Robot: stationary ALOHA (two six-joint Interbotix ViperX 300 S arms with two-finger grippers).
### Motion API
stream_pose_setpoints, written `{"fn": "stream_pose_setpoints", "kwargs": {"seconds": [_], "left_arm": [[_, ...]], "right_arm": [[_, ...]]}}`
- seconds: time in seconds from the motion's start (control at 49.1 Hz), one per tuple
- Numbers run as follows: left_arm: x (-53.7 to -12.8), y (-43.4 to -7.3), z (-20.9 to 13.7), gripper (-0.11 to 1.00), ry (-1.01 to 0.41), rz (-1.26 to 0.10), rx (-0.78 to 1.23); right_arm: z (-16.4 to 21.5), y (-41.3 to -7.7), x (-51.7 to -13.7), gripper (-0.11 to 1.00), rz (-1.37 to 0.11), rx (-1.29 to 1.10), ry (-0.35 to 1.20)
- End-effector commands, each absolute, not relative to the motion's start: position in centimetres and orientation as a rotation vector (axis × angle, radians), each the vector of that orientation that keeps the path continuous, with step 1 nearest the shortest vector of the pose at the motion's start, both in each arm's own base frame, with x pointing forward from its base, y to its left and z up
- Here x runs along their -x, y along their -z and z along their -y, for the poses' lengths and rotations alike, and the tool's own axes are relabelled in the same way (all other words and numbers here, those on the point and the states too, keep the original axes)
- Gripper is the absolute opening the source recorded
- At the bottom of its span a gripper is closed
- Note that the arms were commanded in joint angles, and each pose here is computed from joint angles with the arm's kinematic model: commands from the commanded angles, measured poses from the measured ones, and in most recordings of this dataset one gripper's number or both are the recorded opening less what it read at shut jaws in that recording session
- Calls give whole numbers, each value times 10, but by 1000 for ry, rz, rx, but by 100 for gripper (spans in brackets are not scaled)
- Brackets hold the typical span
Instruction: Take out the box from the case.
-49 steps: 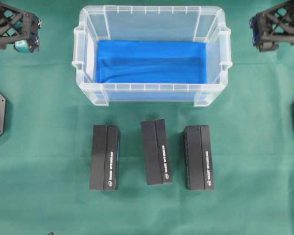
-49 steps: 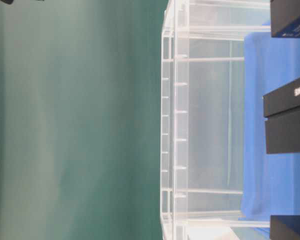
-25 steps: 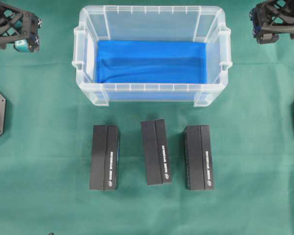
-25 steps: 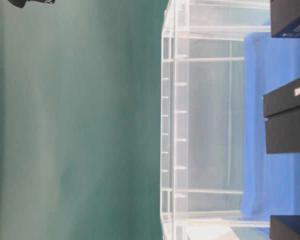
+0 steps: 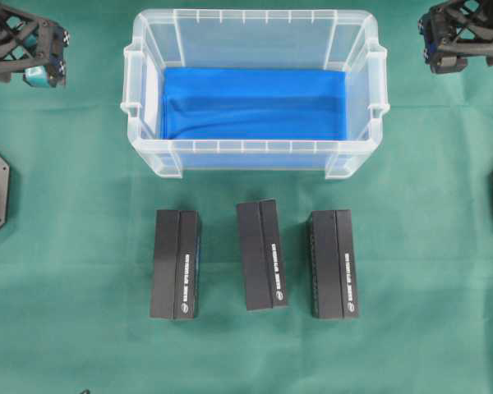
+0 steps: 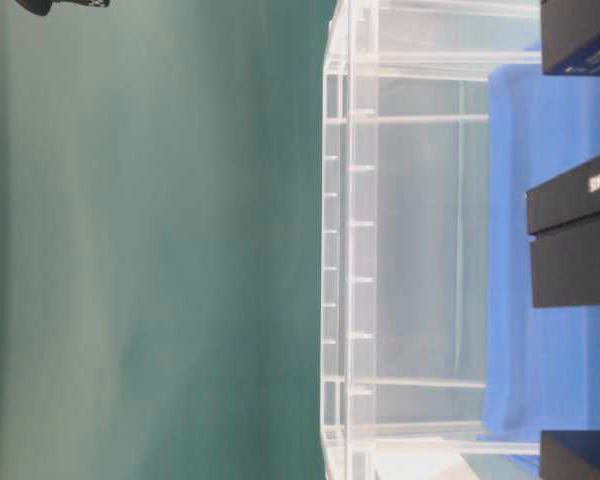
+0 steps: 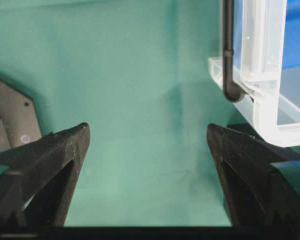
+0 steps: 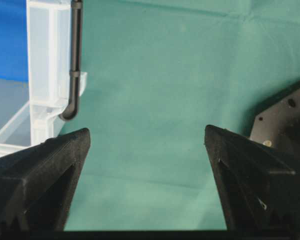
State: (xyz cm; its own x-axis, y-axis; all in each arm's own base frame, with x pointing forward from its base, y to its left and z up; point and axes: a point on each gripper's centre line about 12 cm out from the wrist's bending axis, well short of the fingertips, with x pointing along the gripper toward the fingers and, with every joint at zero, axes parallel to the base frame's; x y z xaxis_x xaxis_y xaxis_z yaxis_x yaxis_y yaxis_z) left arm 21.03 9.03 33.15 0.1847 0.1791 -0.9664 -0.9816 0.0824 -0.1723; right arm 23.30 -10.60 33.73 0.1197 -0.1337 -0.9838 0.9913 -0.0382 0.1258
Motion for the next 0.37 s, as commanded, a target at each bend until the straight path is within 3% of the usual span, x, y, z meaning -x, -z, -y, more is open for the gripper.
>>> {"fn": "stream_pose_setpoints", "kwargs": {"seconds": [0.0,0.346], "left_arm": [[-209,-337,-91,96,-1105,-949,1109],[-210,-337,-91,96,-1104,-948,1109]], "right_arm": [[106,-342,-233,89,-980,-1208,1201],[106,-342,-233,89,-980,-1209,1202]]}}
